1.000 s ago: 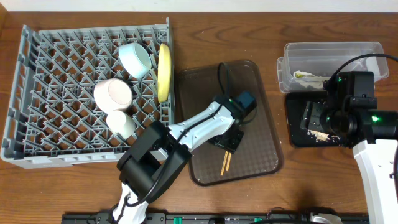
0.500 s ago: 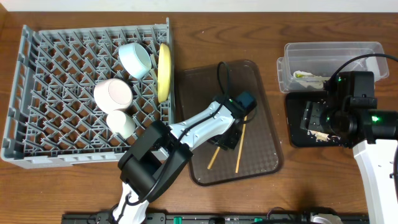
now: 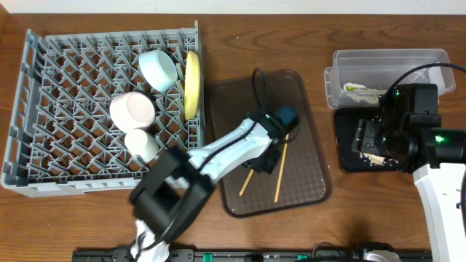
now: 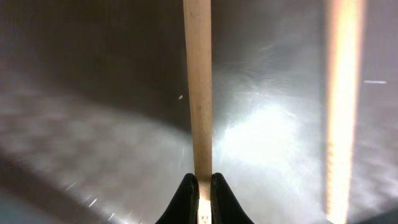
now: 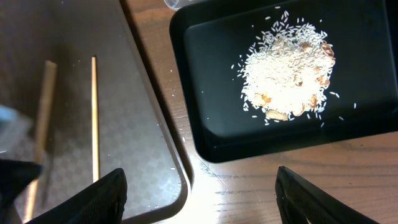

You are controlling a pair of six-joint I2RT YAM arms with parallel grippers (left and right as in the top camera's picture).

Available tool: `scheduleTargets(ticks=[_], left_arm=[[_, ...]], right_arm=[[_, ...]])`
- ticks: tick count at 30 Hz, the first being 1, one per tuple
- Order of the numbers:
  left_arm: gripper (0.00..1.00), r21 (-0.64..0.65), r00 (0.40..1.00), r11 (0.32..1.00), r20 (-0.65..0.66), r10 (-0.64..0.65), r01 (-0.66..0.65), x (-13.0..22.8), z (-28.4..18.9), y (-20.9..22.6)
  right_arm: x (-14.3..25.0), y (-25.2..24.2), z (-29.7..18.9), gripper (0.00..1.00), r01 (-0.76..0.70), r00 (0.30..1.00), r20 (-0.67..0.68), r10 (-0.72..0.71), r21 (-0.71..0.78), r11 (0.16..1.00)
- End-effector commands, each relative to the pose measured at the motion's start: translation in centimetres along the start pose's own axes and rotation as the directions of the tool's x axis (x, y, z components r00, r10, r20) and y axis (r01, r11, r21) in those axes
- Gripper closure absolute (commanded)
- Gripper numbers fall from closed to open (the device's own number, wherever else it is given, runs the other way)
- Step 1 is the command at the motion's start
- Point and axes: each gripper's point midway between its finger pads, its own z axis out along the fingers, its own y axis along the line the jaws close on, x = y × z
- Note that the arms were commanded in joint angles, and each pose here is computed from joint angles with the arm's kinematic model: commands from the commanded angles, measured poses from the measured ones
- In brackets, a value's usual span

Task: Sort waste into correct bins and load items into the dishwasher rack
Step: 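Carry the chopstick and insert it upright into the rack with left gripper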

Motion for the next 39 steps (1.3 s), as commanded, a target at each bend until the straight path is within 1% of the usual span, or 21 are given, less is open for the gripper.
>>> scheduleTargets(ticks=[1,5,10,15,18,24,29,32,35,37,38,39], left_arm=[[0.94,-0.007,0.984,1.0,0.176,-0.029,0.03,-1.4,-6.3,1.7],[0.94,-0.025,0.957,0.993,0.272,-0.101,0.112,-1.2,-10.5,5.3],[0.94,-0.026,0.906,0.96,0.339,-0.254,0.279,-0.4,-13.9,11.6],[0.94,-0.029,0.859,0.905,0.329,-0.393,0.425,0.4,-14.0,16.9],[0.94,-0.034,0.841,0.881,0.318,-0.437,0.471,0.6,-13.5,18.7],[0.94,-0.035,0.824,0.862,0.315,-0.471,0.506,0.9,-13.4,20.0],[0.94,-0.038,0.83,0.862,0.296,-0.474,0.506,1.2,-12.7,19.9],[0.94,-0.041,0.835,0.862,0.277,-0.476,0.505,1.6,-11.5,19.8],[0.94,-0.003,0.838,0.868,0.264,-0.478,0.496,1.5,-10.0,19.1],[0.94,-0.004,0.841,0.869,0.253,-0.478,0.495,1.8,-9.1,19.0],[0.93,-0.006,0.842,0.869,0.248,-0.479,0.495,1.9,-8.7,19.0],[0.89,-0.007,0.843,0.869,0.244,-0.479,0.495,2.1,-8.4,19.0]], right_arm=[[-0.3,-0.2,-0.3,0.26,-0.005,1.0,0.01,0.005,0.007,1.0],[-0.3,-0.2,-0.3,0.25,-0.005,1.0,0.011,0.005,0.007,1.0],[-0.3,-0.2,-0.3,0.25,-0.006,1.0,0.011,0.006,0.007,1.0],[-0.3,-0.2,-0.3,0.26,-0.006,1.0,0.011,0.006,0.007,1.0],[-0.3,-0.2,-0.3,0.25,-0.006,1.0,0.011,0.006,0.007,1.0],[-0.3,-0.2,-0.3,0.26,-0.005,1.0,0.011,0.005,0.007,1.0],[-0.3,-0.2,-0.3,0.25,-0.005,1.0,0.011,0.005,0.007,1.0],[-0.3,-0.2,-0.3,0.26,-0.005,1.0,0.011,0.005,0.007,1.0],[-0.3,-0.2,-0.3,0.25,-0.006,1.0,0.011,0.006,0.006,1.0],[-0.3,-0.2,-0.3,0.25,-0.005,1.0,0.01,0.005,0.006,1.0],[-0.3,-0.2,-0.3,0.25,-0.005,1.0,0.01,0.005,0.006,1.0],[-0.3,-0.2,-0.3,0.25,-0.005,1.0,0.01,0.005,0.006,1.0]])
